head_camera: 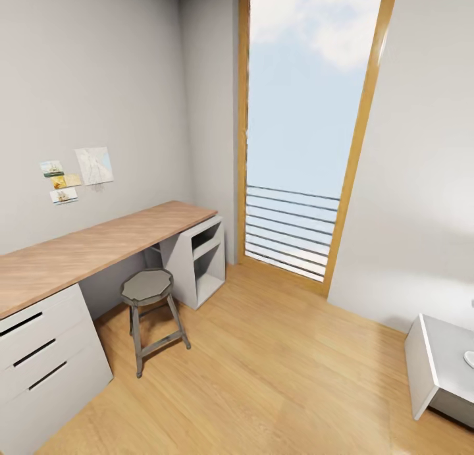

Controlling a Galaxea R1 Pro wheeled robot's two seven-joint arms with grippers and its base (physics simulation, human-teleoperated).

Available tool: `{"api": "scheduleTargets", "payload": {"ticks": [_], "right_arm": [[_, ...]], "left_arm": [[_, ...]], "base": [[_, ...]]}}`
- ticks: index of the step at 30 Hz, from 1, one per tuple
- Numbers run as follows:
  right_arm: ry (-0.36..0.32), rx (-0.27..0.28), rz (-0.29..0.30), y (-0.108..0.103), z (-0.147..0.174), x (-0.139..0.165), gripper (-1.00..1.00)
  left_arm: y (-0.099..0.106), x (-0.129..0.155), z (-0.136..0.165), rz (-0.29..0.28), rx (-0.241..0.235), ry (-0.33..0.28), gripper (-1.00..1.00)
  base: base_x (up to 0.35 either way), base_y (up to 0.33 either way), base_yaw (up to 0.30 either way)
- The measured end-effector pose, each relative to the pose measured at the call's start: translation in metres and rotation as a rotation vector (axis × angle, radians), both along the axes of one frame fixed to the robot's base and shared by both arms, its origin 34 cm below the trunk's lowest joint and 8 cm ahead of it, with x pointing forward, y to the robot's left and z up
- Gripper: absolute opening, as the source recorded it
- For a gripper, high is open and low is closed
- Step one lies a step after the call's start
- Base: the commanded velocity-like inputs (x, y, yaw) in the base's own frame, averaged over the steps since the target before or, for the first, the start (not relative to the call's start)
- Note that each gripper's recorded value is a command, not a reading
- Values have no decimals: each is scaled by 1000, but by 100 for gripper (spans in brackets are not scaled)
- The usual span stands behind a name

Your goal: Attach the digital camera to the camera tripod in the bedroom.

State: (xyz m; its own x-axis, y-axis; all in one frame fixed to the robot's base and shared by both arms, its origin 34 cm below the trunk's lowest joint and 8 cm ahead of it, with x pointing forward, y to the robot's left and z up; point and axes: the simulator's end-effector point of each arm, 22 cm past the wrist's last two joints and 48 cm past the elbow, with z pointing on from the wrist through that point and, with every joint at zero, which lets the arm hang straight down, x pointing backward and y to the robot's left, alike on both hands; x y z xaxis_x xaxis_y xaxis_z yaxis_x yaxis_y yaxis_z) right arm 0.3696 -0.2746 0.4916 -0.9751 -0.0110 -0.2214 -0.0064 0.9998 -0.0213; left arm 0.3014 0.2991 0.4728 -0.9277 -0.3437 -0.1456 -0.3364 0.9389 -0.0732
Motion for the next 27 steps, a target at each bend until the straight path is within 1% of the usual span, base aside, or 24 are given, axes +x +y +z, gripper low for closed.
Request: {"api": "scheduleTargets", "payload": {"ticks": [1,2,3,4,5,8,10,11,12,14,17,18,19,21,23,27], "right_arm": [[-3,13,-19,1,10,19,100],[-8,49,-55,6,31,55,100],[-46,118,-91,18,73,119,100],[-100,172,-109,29,112,175,100],[-87,196,-118,34,117,177,100],[-123,265,-129,48,157,220,100],[-150,300,-130,53,181,244,100],[-173,325,-129,56,201,263,100],[-187,333,-127,57,211,271,100],[-214,348,-126,57,229,285,100],[-266,365,-133,53,254,302,100],[-298,376,-145,48,268,310,100],[-313,381,-151,45,275,314,100],[-332,389,-164,39,285,319,100],[-334,395,-174,32,290,320,100],[-359,396,-189,16,301,324,100]], "left_arm": [[-3,9,6,-7,-19,12,100],[-11,37,22,-24,-55,20,100],[-20,94,53,-53,-94,-16,100],[-27,152,86,-76,-112,-85,100],[-29,168,98,-86,-118,-102,100],[-37,231,142,-111,-132,-187,100],[-40,270,171,-123,-136,-246,100],[-43,301,199,-132,-139,-300,100],[-44,319,215,-136,-142,-333,100],[-49,342,238,-143,-147,-381,100],[-62,365,267,-153,-168,-442,100],[-78,374,280,-159,-195,-471,100],[-87,378,286,-164,-209,-483,100],[-105,381,292,-169,-242,-496,100],[-122,381,294,-173,-272,-497,100],[-149,374,283,-176,-317,-461,100]], "base": [[0,0,0],[0,0,0],[0,0,0],[0,0,0],[0,0,0],[0,0,0],[0,0,0],[0,0,0],[0,0,0],[0,0,0],[0,0,0],[0,0,0],[0,0,0],[0,0,0],[0,0,0],[0,0,0]]}}
